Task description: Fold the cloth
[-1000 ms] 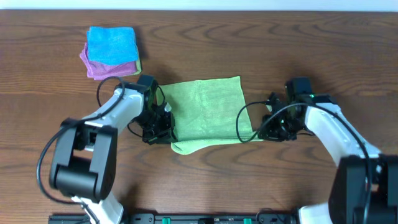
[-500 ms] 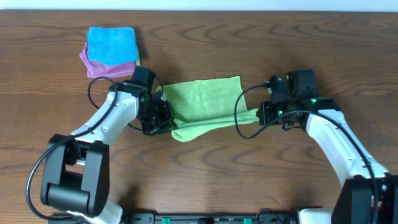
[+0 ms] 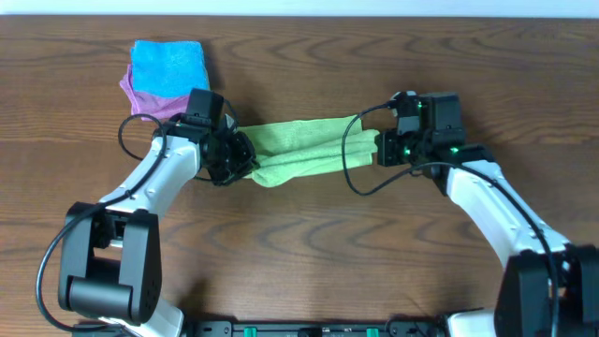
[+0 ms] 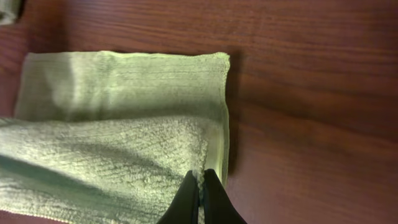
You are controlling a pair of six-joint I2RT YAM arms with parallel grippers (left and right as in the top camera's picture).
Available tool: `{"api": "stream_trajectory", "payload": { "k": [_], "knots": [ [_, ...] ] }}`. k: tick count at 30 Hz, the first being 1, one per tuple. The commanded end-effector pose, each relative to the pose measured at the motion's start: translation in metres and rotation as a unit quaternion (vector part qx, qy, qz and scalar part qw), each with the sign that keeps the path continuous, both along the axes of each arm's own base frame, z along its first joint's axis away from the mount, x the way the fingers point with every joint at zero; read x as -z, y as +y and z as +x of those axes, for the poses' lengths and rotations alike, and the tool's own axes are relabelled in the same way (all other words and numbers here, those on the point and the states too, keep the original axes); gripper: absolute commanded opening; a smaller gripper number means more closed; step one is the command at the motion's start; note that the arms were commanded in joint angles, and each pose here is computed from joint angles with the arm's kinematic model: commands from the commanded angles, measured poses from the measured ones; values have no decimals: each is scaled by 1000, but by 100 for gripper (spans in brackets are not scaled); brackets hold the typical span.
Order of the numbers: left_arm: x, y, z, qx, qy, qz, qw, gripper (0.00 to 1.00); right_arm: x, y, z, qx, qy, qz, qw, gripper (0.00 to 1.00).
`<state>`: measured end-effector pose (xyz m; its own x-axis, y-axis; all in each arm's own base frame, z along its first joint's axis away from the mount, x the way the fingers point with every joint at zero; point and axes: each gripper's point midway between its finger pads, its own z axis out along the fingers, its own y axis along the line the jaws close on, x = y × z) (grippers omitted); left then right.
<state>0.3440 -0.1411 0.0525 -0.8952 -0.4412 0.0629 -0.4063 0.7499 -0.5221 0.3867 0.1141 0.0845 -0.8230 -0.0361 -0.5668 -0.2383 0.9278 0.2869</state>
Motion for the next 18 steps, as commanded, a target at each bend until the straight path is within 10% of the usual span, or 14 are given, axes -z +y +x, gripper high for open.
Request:
{"api": "stream_trajectory", "payload": {
  "k": [1, 18],
  "knots": [
    [4, 20, 11, -44, -11, 41, 998, 6, 14, -10, 9, 27, 2, -28, 999, 2],
    [27, 28, 56, -92, -63, 60, 992, 6, 23, -12, 50, 55, -54, -37, 996, 1]
  ]
}}
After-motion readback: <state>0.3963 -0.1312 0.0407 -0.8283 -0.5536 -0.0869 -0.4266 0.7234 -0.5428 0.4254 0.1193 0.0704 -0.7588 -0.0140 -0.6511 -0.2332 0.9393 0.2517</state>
